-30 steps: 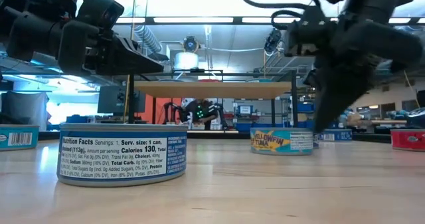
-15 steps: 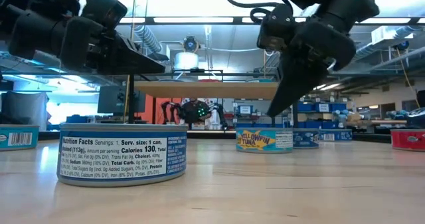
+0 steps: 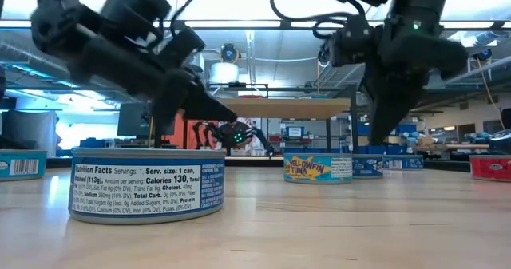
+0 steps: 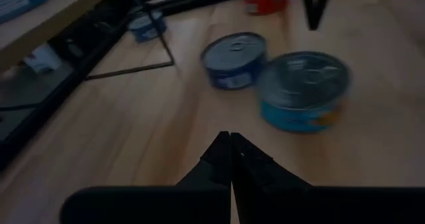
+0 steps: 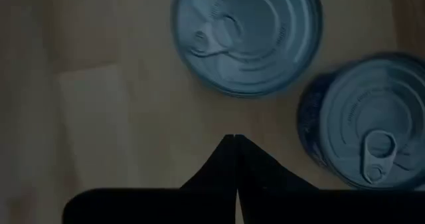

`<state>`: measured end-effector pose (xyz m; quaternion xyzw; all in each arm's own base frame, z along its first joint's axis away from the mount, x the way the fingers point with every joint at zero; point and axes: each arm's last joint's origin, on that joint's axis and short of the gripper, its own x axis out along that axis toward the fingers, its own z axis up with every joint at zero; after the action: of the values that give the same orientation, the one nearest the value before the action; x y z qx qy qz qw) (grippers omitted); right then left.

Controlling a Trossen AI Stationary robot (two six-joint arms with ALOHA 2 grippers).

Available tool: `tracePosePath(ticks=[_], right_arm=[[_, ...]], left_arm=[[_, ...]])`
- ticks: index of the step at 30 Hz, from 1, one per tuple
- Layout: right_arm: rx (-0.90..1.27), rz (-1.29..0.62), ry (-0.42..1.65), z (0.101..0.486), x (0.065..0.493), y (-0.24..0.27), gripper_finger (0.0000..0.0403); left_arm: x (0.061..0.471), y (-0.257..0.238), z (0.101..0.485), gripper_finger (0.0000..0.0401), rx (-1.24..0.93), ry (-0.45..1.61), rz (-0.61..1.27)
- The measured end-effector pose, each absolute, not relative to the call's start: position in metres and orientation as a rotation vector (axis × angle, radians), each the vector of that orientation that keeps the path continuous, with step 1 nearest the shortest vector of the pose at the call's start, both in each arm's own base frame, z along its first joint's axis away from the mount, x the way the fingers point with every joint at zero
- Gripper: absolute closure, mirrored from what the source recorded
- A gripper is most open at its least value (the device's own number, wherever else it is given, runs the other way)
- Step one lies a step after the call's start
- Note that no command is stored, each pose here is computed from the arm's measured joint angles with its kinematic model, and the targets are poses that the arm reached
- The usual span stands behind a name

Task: Stack canned seafood by type on shelf
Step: Stack the yellow blue tuna can on top of the yellow blue tuna can on the shelf

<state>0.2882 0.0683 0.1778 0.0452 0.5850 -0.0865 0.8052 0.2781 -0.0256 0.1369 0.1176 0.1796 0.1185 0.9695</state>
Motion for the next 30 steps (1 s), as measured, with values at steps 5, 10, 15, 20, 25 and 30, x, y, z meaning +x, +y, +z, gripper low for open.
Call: tracePosePath(ticks=[5,10,15,20,25,30], right_arm=[[0.135,-0.183,1.185,0.162,0.288,0.063,0.0395],[0.185,-0.184,1.113,0.154,0.291,0.053,0.0395],[0.180,-0.152,1.001,0.157,0.300,0.049,0.0395],[0.156,-0.126,0.972,0.161,0.304,0.050,0.0395],[0.147,-0.128,1.036,0.160,0.299,0.055,0.0395],[0.150,-0.153,1.058,0.154,0.299,0.055,0.0395]], left_arm=[[0.287,-0.011,0.124,0.0400,0.198,0.301,0.256],[0.298,-0.003,0.109,0.0400,0.169,0.324,0.233],[0.311,-0.004,0.101,0.0400,0.174,0.341,0.215],[0.319,-0.005,0.095,0.0400,0.172,0.353,0.187],[0.319,-0.005,0.095,0.0400,0.173,0.358,0.186],[0.318,-0.005,0.094,0.0400,0.176,0.367,0.185]])
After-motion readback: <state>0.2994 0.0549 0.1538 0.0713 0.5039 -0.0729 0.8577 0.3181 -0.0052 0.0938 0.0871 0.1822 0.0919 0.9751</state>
